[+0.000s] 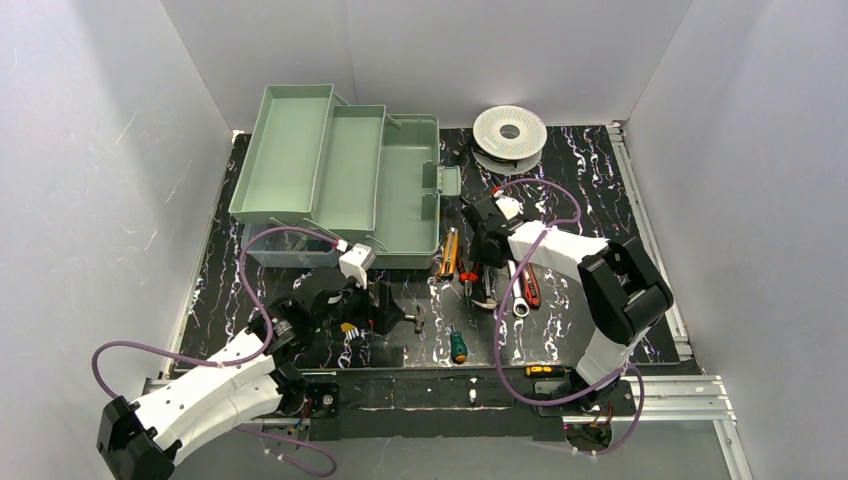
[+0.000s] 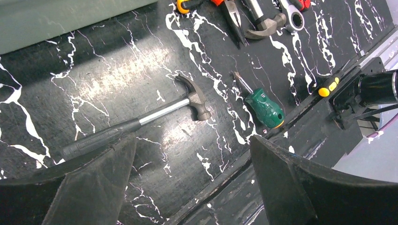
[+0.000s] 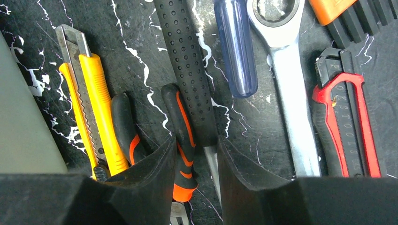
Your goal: Pack the tool kit
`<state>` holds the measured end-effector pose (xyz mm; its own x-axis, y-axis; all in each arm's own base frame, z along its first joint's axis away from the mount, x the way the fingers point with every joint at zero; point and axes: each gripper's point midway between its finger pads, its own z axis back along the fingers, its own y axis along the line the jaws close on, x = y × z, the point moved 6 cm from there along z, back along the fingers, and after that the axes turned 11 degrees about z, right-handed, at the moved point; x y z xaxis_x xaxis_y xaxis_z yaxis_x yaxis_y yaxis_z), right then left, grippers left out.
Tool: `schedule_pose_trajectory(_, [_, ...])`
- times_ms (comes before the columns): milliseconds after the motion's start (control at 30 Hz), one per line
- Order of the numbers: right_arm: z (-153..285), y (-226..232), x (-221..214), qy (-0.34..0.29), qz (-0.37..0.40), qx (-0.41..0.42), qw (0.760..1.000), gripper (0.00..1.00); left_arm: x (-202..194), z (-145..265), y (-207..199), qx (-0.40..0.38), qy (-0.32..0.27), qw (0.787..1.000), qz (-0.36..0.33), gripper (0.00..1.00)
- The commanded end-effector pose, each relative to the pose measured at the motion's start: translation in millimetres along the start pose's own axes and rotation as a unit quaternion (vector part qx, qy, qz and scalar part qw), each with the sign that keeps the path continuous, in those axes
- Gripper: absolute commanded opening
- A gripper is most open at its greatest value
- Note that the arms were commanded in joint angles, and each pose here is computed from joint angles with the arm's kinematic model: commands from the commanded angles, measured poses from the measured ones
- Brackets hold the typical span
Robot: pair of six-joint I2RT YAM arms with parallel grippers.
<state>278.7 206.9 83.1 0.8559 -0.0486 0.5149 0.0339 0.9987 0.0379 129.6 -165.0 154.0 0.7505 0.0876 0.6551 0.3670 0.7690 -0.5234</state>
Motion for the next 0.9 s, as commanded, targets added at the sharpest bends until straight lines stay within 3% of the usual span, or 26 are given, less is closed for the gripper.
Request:
schedule_pose_trajectory(0, [-13,-1,-13,0.019,-0.019,-0.026,0.999,0.41,-2,-2,-4,-0.022,-0.001,1.0,0.001,0.91])
schedule_pose_trajectory(167, [-5,-10,-9,0.021,0.004,-0.054,0.998,0.41,-4,1,-3,-0.027,-0.007,1.0,0.003,0.91])
schedule_pose_trajectory(300, [7,-9,-9,0.01,0.022,-0.015,1.0,0.56,-5,3,-2,-0.03,-0.014,0.999,0.006,0.91])
schedule_pose_trajectory(367, [19,-10,-2,-0.006,0.019,-0.009,1.0,0.58,-5,4,-2,-0.03,-0.014,0.999,0.006,0.91])
schedule_pose_trajectory(633, [55,6,9,-0.034,0.005,0.029,0.999,0.49,-5,4,-4,-0.03,-0.008,0.999,0.009,0.91])
schedule_pose_trajectory(867, [36,14,-2,-0.001,-0.045,-0.006,0.999,0.44,-5,9,1,-0.01,-0.014,1.0,0.013,0.91])
